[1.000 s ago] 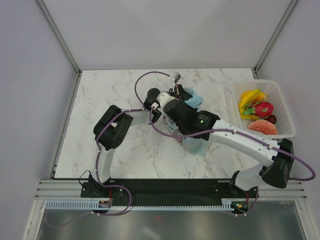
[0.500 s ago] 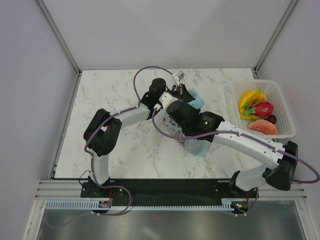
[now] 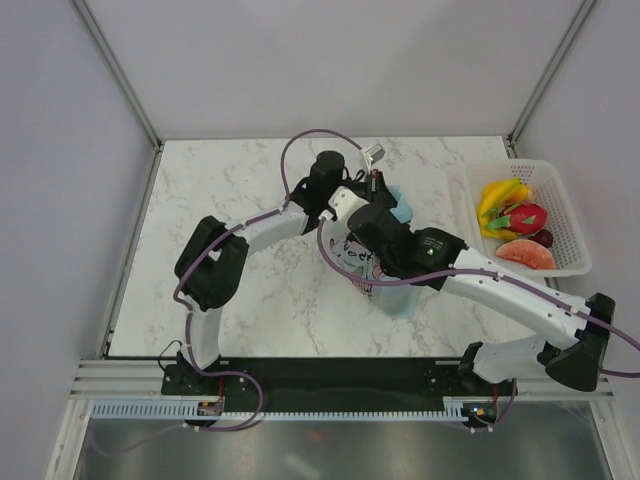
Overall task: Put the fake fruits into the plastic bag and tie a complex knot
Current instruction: Adjust the plastic bag at the center of the board.
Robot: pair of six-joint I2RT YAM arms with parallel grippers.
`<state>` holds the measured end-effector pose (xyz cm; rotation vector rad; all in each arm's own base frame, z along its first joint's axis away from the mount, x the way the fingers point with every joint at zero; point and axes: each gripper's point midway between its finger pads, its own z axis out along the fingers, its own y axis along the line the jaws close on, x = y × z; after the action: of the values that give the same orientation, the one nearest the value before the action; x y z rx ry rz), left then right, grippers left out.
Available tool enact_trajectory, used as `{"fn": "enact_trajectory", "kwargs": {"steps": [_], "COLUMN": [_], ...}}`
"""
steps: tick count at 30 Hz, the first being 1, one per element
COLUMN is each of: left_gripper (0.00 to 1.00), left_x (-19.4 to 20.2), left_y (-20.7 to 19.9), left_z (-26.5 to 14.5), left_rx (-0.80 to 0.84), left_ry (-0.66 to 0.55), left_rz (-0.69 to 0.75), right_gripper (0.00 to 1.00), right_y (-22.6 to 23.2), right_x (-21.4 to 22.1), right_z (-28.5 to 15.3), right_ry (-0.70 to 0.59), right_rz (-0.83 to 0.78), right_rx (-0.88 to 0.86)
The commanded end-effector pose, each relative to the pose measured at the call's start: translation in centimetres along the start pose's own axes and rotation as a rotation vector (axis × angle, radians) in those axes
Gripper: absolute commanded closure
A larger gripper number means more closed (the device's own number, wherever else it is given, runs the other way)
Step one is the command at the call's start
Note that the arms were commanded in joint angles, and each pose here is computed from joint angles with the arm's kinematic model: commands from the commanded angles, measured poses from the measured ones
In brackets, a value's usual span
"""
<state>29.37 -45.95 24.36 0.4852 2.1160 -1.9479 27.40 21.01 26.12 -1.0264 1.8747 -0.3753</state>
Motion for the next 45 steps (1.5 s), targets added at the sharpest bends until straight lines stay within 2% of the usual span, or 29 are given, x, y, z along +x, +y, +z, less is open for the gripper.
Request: {"fn": "enact_trajectory", "kwargs": {"steps": [1,2,3,5,8,15,23,27,32,33,39,43,45], "left_gripper": [0.98,0.98,0.98,0.98,0.98,0.98,0.98,0.98,0.98,0.98,0.98,0.98,0.98], "left_x": [0.4,0.4,0.1,0.4,0.3,1.5,2.5,2.8,2.5,2.4,2.4,2.3,2.2], "left_y": [0.6,0.0,-1.4,-1.8,-2.5,-0.8,0.0,1.0,1.2,1.0,0.5,0.6,0.5], "left_z": [2.5,2.7,2.7,3.0,2.8,3.1,2.4,2.5,2.5,2.4,2.2,2.0,2.0], "left_rx": [0.068,0.101,0.169,0.207,0.261,0.244,0.239,0.197,0.172,0.172,0.158,0.158,0.159], "left_ry": [-0.098,-0.110,-0.136,-0.149,-0.187,-0.144,-0.159,-0.171,-0.185,-0.187,-0.185,-0.178,-0.178], "left_rz": [-0.085,-0.154,-0.125,-0.199,-0.224,-0.263,-0.304,-0.305,-0.270,-0.263,-0.235,-0.238,-0.234], "right_gripper": [1.00,1.00,1.00,1.00,1.00,0.99,0.98,0.89,0.86,0.79,0.63,0.60,0.55], "right_y": [0.2,0.4,0.7,1.2,1.9,2.7,3.4,3.4,2.7,2.6,2.3,2.3,2.5], "right_x": [-7.1,-7.0,-6.9,-6.7,-6.2,-3.8,-2.9,-1.9,-1.4,-1.4,-1.3,-0.9,-0.7], "right_z": [-2.7,-2.6,-2.5,-2.4,-2.3,-2.0,-2.1,-2.0,-3.0,-3.1,-3.5,-3.4,-3.4], "right_ry": [-0.285,-0.280,-0.275,-0.262,-0.237,-0.149,-0.136,-0.118,-0.114,-0.117,-0.127,-0.115,-0.108], "right_rz": [0.295,0.324,0.343,0.402,0.463,0.497,0.541,0.547,0.582,0.587,0.594,0.594,0.596], "right_rx": [-0.102,-0.105,-0.110,-0.124,-0.140,-0.127,-0.143,-0.125,-0.122,-0.124,-0.121,-0.114,-0.116]}}
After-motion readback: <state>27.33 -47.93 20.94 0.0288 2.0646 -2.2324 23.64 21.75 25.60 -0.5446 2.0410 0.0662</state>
